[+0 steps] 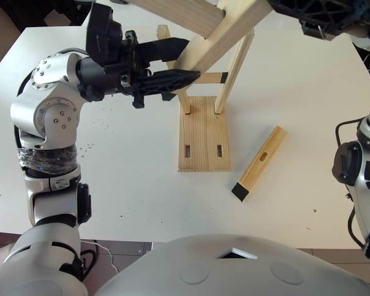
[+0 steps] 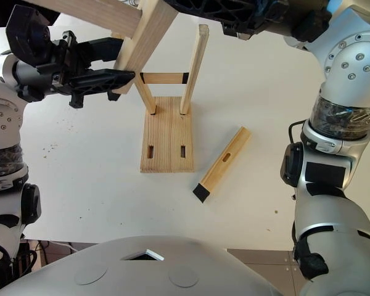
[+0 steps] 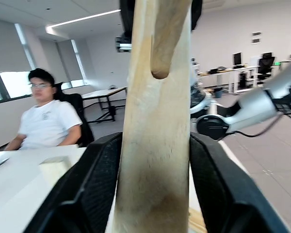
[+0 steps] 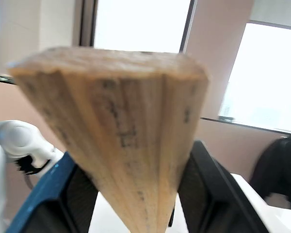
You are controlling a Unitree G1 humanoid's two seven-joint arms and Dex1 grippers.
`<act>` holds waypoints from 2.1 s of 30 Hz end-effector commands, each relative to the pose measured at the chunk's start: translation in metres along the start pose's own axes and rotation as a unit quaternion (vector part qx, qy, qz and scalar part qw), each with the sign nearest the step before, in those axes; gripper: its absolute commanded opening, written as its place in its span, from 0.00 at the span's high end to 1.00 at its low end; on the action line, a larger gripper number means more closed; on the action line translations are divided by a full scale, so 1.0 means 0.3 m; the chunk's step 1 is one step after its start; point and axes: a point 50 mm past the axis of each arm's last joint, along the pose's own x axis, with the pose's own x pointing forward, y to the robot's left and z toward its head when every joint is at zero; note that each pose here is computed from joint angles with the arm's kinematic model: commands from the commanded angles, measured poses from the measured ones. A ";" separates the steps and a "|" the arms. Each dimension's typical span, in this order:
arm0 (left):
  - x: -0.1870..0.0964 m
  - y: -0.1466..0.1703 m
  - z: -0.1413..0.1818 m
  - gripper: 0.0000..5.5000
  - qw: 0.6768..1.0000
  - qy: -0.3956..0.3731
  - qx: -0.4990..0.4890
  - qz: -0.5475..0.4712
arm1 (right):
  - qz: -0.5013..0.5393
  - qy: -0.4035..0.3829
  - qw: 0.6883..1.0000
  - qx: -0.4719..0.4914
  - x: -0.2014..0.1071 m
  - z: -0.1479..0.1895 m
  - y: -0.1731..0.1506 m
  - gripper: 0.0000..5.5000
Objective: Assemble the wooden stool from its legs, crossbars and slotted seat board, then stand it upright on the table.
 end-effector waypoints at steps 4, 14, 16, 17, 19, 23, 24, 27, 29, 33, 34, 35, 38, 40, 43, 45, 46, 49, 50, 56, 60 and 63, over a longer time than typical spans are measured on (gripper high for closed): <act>-0.016 -0.022 -0.051 0.37 0.998 0.017 -0.010 0.066 | -0.101 0.007 0.995 -0.010 -0.064 -0.059 -0.029 0.63; -0.280 -0.086 -0.144 0.37 0.939 0.006 -0.033 0.343 | -0.118 0.128 0.985 0.011 -0.200 -0.172 0.092 0.63; -0.316 -0.090 -0.145 0.37 0.905 -0.047 -0.035 0.422 | -0.113 0.148 0.982 0.016 -0.209 -0.198 0.120 0.63; -0.319 -0.092 -0.141 0.37 0.887 -0.084 -0.037 0.453 | -0.114 0.157 0.981 0.018 -0.213 -0.211 0.133 0.63; -0.303 -0.083 -0.123 0.37 0.852 -0.171 -0.048 0.493 | -0.119 0.169 0.978 0.020 -0.219 -0.237 0.154 0.63; -0.291 -0.034 -0.125 0.37 0.775 -0.288 -0.109 0.552 | -0.121 0.200 0.972 0.027 -0.219 -0.324 0.197 0.63; -0.285 -0.027 -0.131 0.37 0.774 -0.282 -0.114 0.556 | -0.125 0.202 0.971 0.028 -0.217 -0.342 0.202 0.63; -0.282 -0.014 -0.130 0.37 0.774 -0.272 -0.123 0.558 | -0.133 0.202 0.970 0.027 -0.215 -0.369 0.210 0.63; -0.287 -0.011 -0.127 0.37 0.777 -0.266 -0.122 0.558 | -0.137 0.200 0.970 0.026 -0.213 -0.376 0.210 0.63; -0.277 -0.004 -0.129 0.37 0.786 -0.250 -0.120 0.552 | -0.133 0.194 0.972 0.023 -0.200 -0.376 0.219 0.63; -0.272 -0.006 -0.130 0.37 0.789 -0.248 -0.121 0.549 | -0.129 0.191 0.973 0.023 -0.195 -0.373 0.221 0.63; -0.268 -0.009 -0.133 0.37 0.792 -0.243 -0.120 0.546 | -0.125 0.190 0.973 0.024 -0.191 -0.371 0.223 0.63; -0.259 -0.013 -0.140 0.37 0.796 -0.236 -0.120 0.544 | -0.114 0.198 0.973 0.029 -0.193 -0.371 0.231 0.63; -0.259 -0.016 -0.143 0.37 0.796 -0.237 -0.121 0.544 | -0.109 0.203 0.972 0.034 -0.197 -0.370 0.237 0.63; -0.259 -0.023 -0.148 0.37 0.795 -0.237 -0.121 0.545 | -0.107 0.212 0.971 0.034 -0.202 -0.366 0.240 0.63; -0.256 -0.031 -0.157 0.37 0.793 -0.236 -0.121 0.548 | -0.106 0.224 0.968 0.039 -0.211 -0.375 0.242 0.63; -0.254 -0.037 -0.163 0.37 0.792 -0.234 -0.122 0.550 | -0.104 0.230 0.967 0.042 -0.216 -0.380 0.245 0.63; -0.250 -0.052 -0.176 0.37 0.792 -0.230 -0.122 0.553 | -0.102 0.246 0.963 0.041 -0.231 -0.384 0.242 0.63; -0.248 -0.056 -0.178 0.37 0.792 -0.228 -0.121 0.553 | -0.101 0.251 0.962 0.037 -0.237 -0.379 0.235 0.63; -0.229 -0.076 -0.197 0.37 0.790 -0.231 -0.119 0.556 | -0.076 0.276 0.958 0.020 -0.256 -0.351 0.167 0.63; -0.213 -0.099 -0.213 0.37 0.785 -0.237 -0.121 0.559 | -0.056 0.295 0.954 0.025 -0.274 -0.342 0.136 0.63; -0.215 -0.129 -0.225 0.37 0.776 -0.243 -0.121 0.569 | -0.035 0.303 0.952 0.029 -0.274 -0.323 0.132 0.63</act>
